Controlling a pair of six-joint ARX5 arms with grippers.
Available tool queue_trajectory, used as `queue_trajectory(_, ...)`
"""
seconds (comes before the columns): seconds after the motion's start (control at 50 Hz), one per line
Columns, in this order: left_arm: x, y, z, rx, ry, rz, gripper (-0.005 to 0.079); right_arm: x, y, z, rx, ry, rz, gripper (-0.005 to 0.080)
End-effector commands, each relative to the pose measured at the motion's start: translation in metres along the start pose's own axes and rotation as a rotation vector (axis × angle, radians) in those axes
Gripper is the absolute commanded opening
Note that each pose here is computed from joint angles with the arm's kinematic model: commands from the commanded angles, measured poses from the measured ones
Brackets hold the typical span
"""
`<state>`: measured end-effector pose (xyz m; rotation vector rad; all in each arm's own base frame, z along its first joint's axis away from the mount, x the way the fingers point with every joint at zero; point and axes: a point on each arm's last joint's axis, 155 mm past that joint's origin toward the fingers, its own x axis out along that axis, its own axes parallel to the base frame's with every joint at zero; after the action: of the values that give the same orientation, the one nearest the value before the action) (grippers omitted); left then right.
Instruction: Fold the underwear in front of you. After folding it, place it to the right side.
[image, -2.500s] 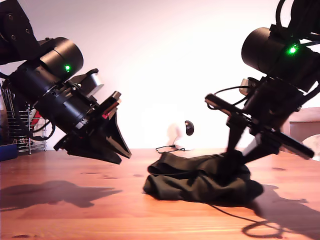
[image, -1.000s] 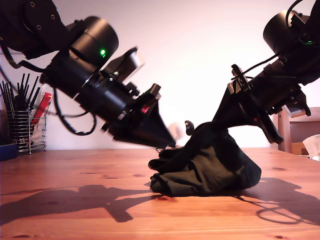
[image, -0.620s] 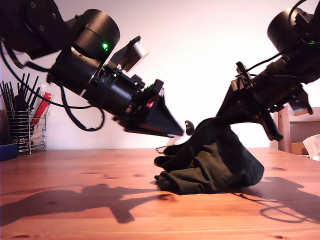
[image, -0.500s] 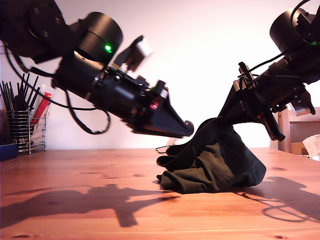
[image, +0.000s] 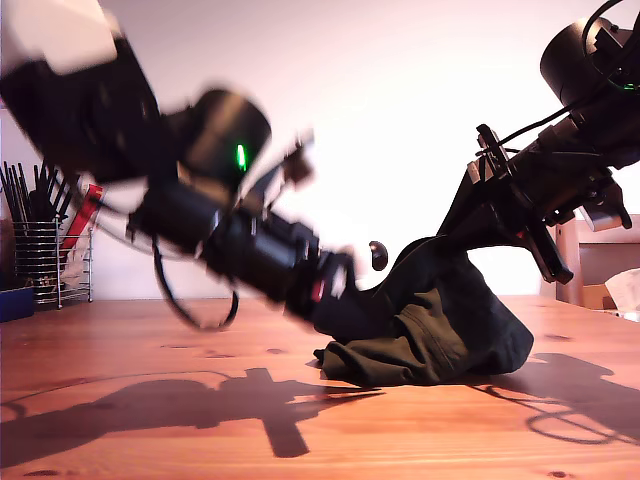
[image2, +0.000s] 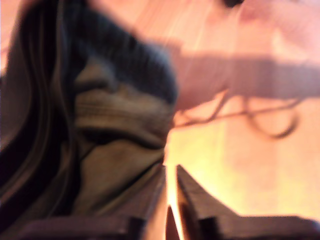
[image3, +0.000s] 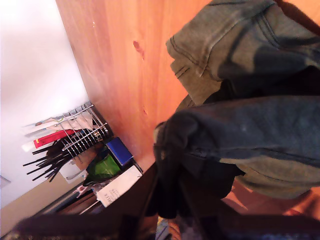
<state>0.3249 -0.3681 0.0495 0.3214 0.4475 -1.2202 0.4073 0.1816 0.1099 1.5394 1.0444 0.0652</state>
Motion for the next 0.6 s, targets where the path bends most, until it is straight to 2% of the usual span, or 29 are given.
queue_trajectory(0.0,-0.003,0.007,0.012,0.032,-0.037,0.034,-0.0017,0.003,-0.003,0.001,-0.005,0.004,-0.009,-0.0006)
queue_trajectory(0.3,0.001,0.027,0.017,0.101,-0.058,0.111,-0.0019,0.004,-0.007,-0.002,-0.004,0.012,-0.024,-0.0006)
queue_trajectory(0.58,-0.001,0.044,0.044,0.149,-0.105,0.149,-0.0019,0.004,-0.007,-0.001,-0.002,0.01,-0.027,-0.0006)
